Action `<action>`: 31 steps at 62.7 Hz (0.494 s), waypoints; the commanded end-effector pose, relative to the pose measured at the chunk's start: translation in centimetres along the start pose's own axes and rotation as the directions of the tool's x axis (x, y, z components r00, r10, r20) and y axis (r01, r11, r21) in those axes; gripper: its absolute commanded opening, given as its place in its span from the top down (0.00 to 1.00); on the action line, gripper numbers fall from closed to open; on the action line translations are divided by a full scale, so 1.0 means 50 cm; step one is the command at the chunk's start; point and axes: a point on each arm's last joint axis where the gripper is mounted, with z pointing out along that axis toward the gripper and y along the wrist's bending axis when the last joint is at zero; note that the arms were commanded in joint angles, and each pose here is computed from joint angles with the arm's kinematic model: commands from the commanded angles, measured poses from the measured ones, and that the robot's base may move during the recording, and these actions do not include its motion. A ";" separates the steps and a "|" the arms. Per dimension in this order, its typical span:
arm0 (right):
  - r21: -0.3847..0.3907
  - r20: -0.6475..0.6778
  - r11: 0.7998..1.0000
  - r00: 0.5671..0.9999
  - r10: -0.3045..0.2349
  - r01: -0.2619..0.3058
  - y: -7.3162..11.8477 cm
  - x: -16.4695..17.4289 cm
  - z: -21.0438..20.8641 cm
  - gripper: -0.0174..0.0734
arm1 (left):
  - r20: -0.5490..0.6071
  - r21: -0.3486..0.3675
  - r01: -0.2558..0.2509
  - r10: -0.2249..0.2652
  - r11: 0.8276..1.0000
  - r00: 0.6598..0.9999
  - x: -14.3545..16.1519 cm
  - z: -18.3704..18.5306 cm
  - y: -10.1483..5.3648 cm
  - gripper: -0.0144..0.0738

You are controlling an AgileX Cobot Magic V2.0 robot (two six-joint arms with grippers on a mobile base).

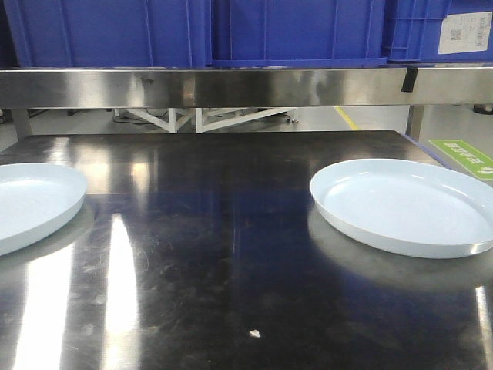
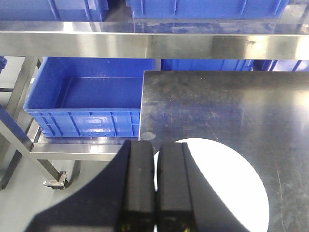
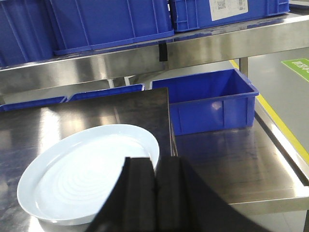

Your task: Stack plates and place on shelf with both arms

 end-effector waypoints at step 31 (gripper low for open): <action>-0.035 0.282 0.999 0.959 -0.020 0.031 0.030 -0.149 -0.018 0.75 | 0.080 0.036 0.038 -0.041 0.999 0.996 -0.027 -0.017 -0.006 0.74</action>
